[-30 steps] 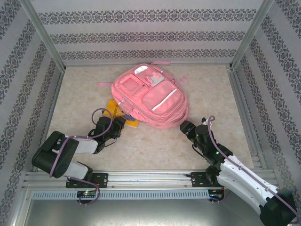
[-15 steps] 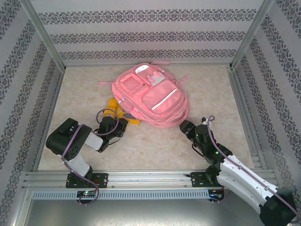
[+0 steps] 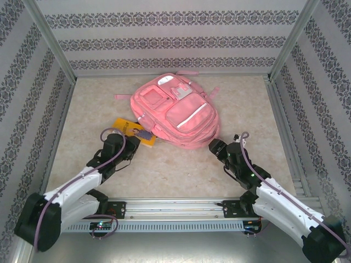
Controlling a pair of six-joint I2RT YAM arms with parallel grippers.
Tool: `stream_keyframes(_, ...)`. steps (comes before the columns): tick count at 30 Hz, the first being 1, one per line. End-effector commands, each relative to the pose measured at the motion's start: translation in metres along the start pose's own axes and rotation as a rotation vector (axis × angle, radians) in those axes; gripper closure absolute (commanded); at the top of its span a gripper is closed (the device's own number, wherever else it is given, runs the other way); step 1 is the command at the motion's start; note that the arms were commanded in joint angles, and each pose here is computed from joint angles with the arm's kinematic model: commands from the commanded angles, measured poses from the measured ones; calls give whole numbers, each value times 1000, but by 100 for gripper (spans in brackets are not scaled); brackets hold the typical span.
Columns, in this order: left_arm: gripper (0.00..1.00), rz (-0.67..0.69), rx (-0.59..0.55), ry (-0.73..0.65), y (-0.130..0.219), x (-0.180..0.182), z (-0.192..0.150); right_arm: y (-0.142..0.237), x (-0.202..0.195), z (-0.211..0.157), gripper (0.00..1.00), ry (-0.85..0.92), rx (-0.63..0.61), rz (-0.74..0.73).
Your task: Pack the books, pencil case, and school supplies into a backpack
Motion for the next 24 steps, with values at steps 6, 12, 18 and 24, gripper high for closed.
stream_keyframes(6, 100, 31, -12, -70, 31, -14, -3, 6, 36, 15, 32, 93, 44, 136)
stream_keyframes(12, 100, -28, -42, -137, 59, -42, -3, 8, 48, 17, 35, 122, 54, 202)
stream_keyframes(18, 100, -140, -25, -230, 75, -83, -7, 9, 72, 23, 27, 104, 133, 328)
stream_keyframes(24, 100, -293, 59, -287, 75, -120, -14, 2, 97, 23, 12, -89, 209, 541)
Point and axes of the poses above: each hand's point on the last joint's axis, 136 mm out from that joint toward the fingers, its own y axis back along the fingers, its own x axis along the line the jaws close on, z = x × y, the point moved 10 cm from there along y, back along the fingers, and after that the axes turned 12 degrees about y, right-handed, at the moved point
